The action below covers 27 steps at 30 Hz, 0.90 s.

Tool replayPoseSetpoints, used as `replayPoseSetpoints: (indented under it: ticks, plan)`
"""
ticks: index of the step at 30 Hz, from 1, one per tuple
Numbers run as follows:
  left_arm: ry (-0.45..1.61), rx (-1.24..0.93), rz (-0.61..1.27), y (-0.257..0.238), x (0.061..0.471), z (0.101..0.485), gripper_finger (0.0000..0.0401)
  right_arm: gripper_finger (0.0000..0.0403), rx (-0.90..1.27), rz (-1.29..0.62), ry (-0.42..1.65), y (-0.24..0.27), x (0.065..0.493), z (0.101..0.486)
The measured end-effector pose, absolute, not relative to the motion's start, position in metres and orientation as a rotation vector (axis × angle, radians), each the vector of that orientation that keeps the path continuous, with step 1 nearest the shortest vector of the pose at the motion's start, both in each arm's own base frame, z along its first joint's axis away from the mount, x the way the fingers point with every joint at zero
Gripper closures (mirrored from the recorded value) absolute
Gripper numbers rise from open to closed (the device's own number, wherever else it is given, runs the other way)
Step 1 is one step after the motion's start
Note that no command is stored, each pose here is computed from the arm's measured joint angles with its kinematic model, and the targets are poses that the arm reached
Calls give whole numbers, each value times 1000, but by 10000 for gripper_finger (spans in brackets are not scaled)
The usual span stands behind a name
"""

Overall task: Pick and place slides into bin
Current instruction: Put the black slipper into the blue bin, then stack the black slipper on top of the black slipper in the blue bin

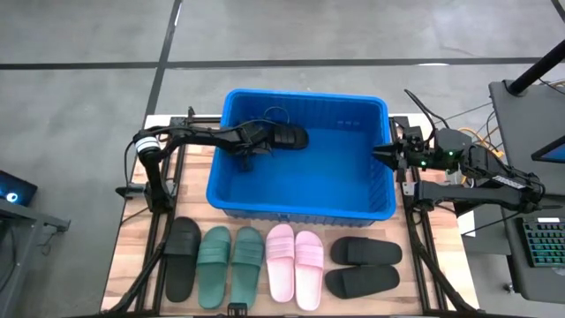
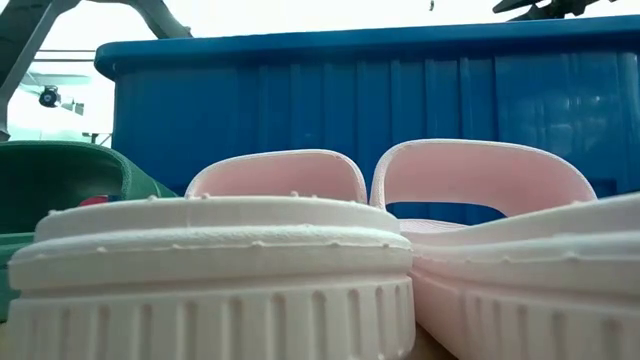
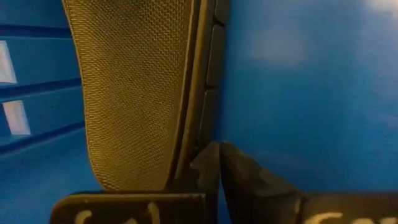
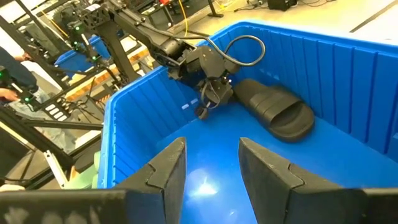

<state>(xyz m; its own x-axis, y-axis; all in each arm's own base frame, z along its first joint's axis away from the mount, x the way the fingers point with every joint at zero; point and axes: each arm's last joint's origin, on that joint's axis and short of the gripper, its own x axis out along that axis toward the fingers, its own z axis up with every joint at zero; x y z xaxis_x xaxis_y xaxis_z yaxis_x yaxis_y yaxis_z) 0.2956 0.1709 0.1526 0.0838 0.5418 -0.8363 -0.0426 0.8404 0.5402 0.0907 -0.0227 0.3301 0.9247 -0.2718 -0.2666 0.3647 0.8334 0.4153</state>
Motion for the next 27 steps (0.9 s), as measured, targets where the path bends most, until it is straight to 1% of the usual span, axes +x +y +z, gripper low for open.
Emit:
replayPoseSetpoints:
  ticks: [7,13,18,23,25,27]
  plan:
    - [1422,426,449,169,294,158,401,264,478,-340,201,-23,91,330]
    - [1401,326,287,162,292,158,401,264,473,-338,202,-23,91,330]
    - [1412,321,297,162,291,161,401,264,471,-337,203,-23,91,330]
    - [1397,244,220,157,288,177,401,264,471,-337,203,-23,91,330]
    - [1366,196,199,154,286,187,401,264,470,-337,203,-23,91,330]
    - [1302,143,218,152,285,200,401,264,469,-337,203,-23,91,330]
